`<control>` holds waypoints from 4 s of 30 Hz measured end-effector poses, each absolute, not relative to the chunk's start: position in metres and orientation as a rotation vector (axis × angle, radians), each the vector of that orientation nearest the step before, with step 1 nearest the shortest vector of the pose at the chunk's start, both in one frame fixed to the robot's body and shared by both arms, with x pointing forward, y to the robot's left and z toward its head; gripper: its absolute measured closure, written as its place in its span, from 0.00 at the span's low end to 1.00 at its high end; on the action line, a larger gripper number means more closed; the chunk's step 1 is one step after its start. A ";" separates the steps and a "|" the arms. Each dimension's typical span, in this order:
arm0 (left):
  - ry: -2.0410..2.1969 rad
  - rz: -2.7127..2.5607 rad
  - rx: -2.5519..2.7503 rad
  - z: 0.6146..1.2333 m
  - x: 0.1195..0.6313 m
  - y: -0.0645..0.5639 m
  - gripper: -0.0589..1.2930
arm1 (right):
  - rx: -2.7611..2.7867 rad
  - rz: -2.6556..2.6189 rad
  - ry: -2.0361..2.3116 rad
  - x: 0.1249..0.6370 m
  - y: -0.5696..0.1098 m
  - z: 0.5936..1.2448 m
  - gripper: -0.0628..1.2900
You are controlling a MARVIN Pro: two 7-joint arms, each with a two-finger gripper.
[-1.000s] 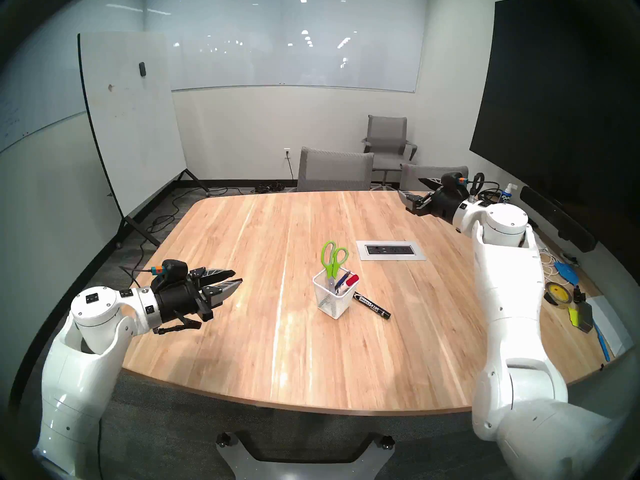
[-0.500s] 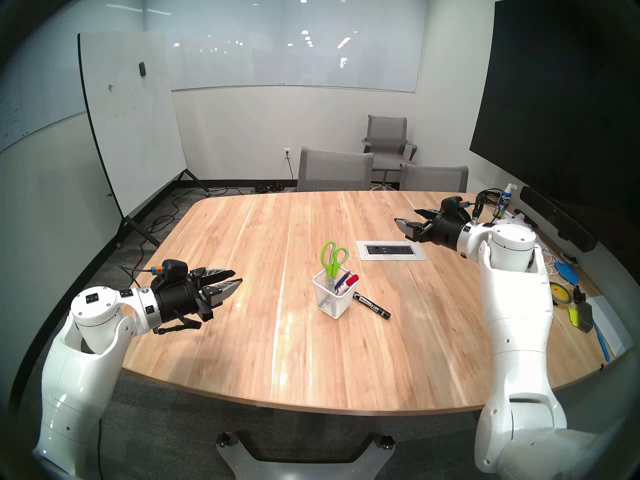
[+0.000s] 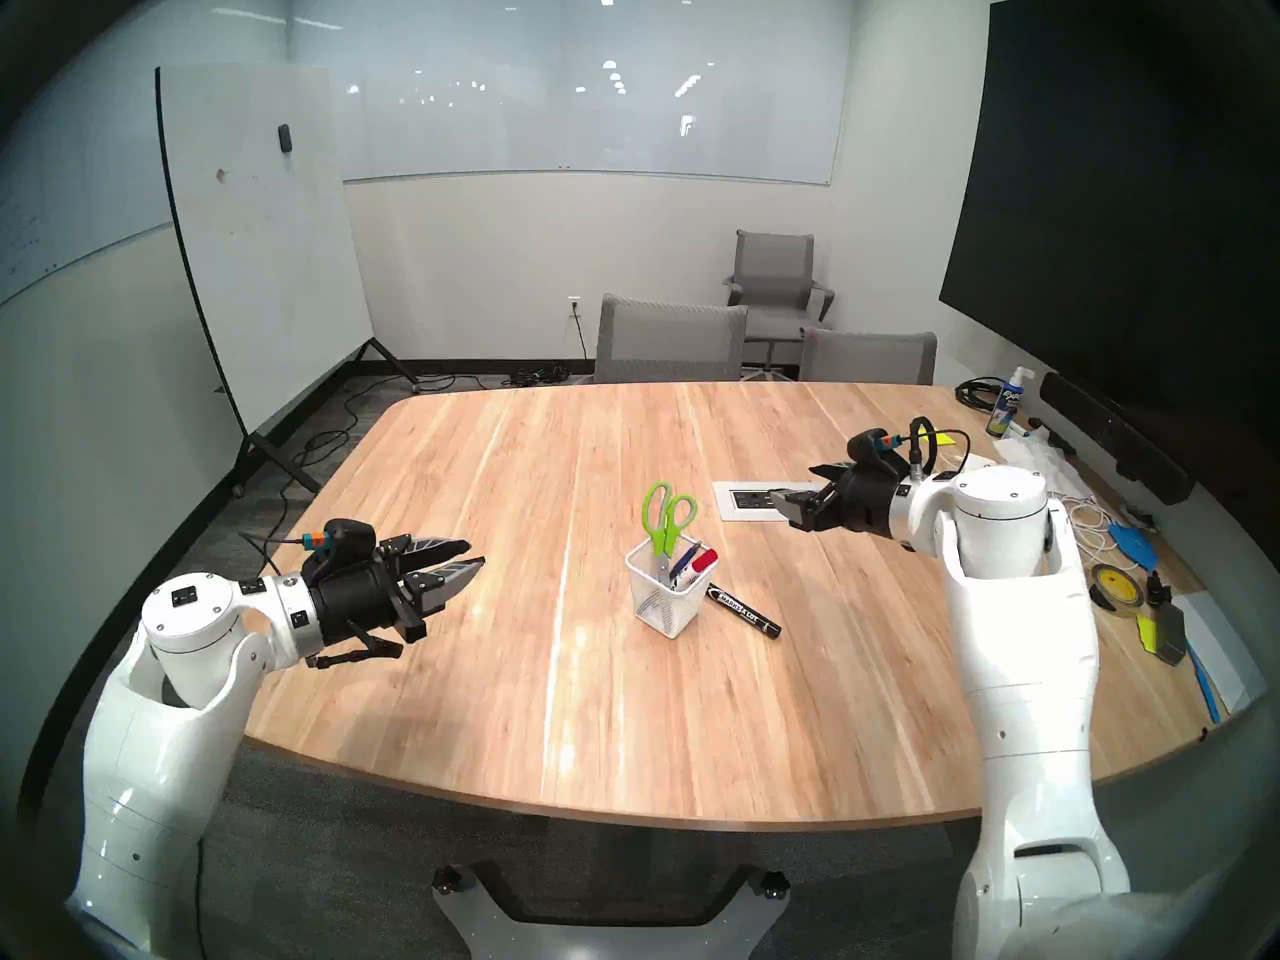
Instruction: Place the pen, the marker, and the scissors into the pen holder
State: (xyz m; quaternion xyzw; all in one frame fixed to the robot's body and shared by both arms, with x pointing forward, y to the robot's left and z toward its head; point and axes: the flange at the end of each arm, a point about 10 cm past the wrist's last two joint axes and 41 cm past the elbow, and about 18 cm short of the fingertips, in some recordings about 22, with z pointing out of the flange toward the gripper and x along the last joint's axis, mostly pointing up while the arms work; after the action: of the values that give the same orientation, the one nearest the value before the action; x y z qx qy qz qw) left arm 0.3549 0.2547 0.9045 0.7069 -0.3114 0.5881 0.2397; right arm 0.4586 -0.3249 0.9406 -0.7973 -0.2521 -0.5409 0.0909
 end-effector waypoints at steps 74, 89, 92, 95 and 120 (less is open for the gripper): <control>-0.852 1.610 1.937 0.905 0.355 0.255 0.55 | -2.383 -1.275 -0.997 0.422 -0.318 0.840 0.07; -0.852 1.610 1.937 0.905 0.355 0.255 0.55 | -2.359 -1.265 -1.047 0.427 -0.304 0.834 0.07; -0.852 1.610 1.937 0.905 0.355 0.255 0.55 | -2.362 -1.259 -1.048 0.430 -0.301 0.830 0.07; -0.852 1.610 1.937 0.905 0.355 0.255 0.55 | -2.366 -1.253 -1.048 0.433 -0.297 0.825 0.06; -0.852 1.610 1.937 0.904 0.355 0.255 0.55 | -2.382 -1.258 -1.082 0.465 -0.269 0.815 0.05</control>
State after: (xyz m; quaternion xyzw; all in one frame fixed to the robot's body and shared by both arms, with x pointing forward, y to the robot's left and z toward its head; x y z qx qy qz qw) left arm 0.3550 0.2548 0.9045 0.7074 -0.3111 0.5879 0.2390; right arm 0.4652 -0.2689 0.8155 -0.8147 -0.3701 -0.4302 0.1193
